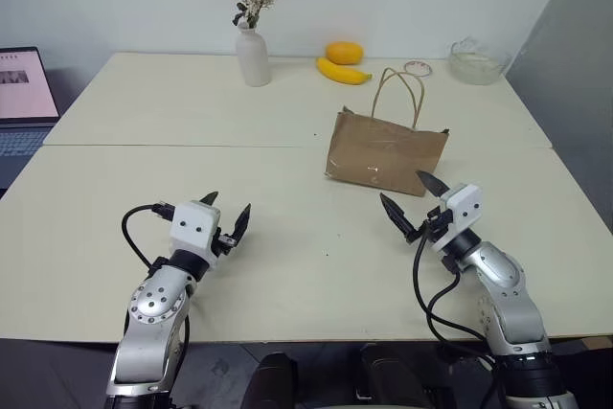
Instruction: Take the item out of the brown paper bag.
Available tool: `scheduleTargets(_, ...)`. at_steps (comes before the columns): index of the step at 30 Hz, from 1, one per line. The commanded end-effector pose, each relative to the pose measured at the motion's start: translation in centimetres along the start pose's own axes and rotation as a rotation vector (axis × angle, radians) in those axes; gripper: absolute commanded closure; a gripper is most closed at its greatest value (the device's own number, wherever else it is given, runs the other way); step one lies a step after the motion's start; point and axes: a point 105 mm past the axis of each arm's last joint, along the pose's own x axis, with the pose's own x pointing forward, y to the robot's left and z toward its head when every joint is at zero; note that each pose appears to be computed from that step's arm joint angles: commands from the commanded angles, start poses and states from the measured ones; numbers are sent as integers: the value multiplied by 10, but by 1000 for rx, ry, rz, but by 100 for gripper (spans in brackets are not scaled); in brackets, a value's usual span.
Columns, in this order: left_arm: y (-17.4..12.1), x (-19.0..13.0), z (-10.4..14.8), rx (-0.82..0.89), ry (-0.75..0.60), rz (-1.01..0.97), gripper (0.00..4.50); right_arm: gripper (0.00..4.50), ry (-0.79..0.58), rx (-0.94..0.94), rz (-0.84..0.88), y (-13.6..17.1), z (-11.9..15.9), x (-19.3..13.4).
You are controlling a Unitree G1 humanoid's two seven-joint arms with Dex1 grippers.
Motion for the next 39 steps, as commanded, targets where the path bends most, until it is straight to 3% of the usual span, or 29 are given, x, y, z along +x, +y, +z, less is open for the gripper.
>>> scheduleTargets(1, 1, -3, 18, 28, -68, -19, 112, 0, -36, -12, -3, -2, 8, -1)
scheduleTargets(14, 1, -6, 16, 71, -27, -31, 112, 0, -11, -35, 4, -1, 6, -5)
scheduleTargets(19, 9, -5, 48, 72, -146, -103, 112, 0, -24, -76, -12, -7, 15, -1)
scheduleTargets(22, 4, -3, 73, 45, -240, -195, 112, 0, -43, -175, -19, -13, 29, 4)
scheduleTargets(28, -11, -3, 100, -12, -304, -366, 112, 0, -63, -345, -51, -30, 68, 23)
scheduleTargets(33, -28, -8, 107, -9, -292, -509, 112, 0, 2, -514, -61, -43, 98, 50)
scheduleTargets(39, -39, -14, 112, 6, -286, -613, 112, 0, 96, -580, -119, -71, 118, 80)
